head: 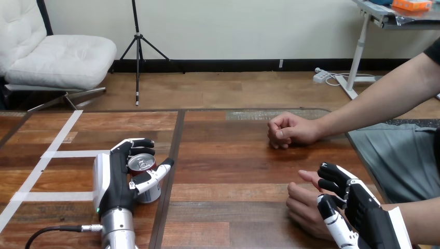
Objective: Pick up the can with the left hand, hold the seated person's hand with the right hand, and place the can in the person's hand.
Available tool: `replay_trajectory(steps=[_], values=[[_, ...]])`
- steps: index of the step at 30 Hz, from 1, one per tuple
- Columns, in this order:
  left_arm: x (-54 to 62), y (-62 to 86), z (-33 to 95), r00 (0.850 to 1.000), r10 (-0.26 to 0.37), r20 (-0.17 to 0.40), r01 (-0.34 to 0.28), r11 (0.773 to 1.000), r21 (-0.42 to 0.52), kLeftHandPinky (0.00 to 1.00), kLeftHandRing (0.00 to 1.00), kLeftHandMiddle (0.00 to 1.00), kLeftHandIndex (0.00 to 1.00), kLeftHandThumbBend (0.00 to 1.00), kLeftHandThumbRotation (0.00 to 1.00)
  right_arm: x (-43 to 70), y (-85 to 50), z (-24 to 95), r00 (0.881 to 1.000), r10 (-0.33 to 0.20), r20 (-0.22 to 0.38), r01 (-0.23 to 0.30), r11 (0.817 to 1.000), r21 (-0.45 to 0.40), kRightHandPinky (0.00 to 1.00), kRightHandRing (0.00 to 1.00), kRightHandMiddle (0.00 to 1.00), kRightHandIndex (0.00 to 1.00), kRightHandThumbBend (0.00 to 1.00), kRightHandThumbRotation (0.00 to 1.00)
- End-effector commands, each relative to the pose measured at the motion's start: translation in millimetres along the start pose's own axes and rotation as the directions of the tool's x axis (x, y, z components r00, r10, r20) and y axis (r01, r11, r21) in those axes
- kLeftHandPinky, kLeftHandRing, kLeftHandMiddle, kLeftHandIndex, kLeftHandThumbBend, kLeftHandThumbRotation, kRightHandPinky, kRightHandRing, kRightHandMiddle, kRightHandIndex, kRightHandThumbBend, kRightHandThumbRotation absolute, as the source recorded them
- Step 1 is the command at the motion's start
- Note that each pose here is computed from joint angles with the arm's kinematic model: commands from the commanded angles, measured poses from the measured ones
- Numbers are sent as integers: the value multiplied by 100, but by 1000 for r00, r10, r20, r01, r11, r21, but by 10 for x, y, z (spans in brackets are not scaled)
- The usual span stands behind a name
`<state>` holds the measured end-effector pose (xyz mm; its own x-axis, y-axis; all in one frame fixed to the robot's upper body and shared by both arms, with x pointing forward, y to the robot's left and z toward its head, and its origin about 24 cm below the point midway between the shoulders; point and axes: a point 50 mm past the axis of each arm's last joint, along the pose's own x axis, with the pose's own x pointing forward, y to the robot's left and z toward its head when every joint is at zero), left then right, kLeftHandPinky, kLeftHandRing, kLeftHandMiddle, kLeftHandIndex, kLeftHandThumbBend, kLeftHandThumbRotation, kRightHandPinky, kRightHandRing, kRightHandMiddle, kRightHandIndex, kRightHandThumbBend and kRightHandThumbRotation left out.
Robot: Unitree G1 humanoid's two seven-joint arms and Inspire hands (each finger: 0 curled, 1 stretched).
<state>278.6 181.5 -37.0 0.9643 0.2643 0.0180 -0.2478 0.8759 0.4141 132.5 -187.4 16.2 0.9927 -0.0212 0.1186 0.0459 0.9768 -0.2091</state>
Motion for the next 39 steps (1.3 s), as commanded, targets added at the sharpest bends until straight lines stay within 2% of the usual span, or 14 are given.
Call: replay_trajectory(steps=[1, 29, 39], values=[[141, 25, 186, 997, 32, 73, -30, 999, -26, 46, 53, 57, 57, 64, 0, 140, 19, 162, 994, 14, 107, -13, 1000, -9, 75, 82, 84, 81, 55, 65], [154, 34, 188, 996, 59, 63, -57, 998, -29, 46, 52, 56, 56, 62, 0, 131, 18, 159, 995, 12, 103, -11, 1000, -11, 76, 82, 84, 81, 56, 67], [147, 41, 200, 996, 42, 84, -39, 999, -38, 46, 53, 58, 57, 62, 0, 139, 11, 164, 994, 13, 107, -12, 1000, -9, 76, 83, 84, 81, 56, 67]])
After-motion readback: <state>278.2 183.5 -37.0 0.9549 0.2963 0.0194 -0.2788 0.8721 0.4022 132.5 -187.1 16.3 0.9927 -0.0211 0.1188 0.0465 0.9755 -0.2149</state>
